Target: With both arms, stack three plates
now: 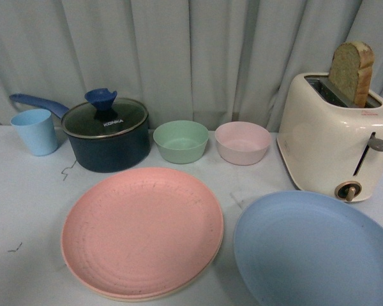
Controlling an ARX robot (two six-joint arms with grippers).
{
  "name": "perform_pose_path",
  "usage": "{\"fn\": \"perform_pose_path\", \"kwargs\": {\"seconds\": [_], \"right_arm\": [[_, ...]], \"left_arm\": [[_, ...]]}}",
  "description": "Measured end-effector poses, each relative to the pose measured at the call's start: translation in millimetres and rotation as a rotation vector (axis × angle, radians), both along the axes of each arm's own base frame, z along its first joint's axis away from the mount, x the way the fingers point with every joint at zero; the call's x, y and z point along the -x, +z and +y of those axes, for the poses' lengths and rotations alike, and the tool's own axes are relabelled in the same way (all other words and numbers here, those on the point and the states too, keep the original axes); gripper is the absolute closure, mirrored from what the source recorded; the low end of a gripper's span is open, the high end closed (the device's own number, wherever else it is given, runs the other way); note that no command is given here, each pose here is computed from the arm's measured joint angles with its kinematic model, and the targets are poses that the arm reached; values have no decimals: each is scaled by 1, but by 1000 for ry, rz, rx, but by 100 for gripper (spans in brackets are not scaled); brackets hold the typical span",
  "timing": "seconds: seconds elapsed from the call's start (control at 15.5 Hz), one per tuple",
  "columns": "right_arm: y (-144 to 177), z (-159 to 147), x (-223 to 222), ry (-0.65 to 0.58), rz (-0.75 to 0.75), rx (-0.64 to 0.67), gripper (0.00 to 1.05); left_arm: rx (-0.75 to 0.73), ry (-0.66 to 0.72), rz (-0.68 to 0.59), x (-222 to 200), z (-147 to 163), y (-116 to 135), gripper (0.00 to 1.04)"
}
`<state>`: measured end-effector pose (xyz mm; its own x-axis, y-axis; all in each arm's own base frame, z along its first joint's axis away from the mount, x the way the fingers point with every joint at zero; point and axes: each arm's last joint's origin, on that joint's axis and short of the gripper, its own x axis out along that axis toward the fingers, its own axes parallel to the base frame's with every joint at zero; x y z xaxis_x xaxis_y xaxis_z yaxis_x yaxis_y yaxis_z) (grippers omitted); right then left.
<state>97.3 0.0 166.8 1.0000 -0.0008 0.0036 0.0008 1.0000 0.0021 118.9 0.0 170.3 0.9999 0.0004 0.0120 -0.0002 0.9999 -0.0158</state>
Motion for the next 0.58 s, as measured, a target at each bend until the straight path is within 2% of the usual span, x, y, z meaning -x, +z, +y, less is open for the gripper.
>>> {"fn": "perform_pose_path", "kwargs": {"seconds": [0.58], "right_arm": [[0, 0, 0, 0, 0, 0, 7]], "left_arm": [[0, 0, 1, 10, 0, -1, 103]]}}
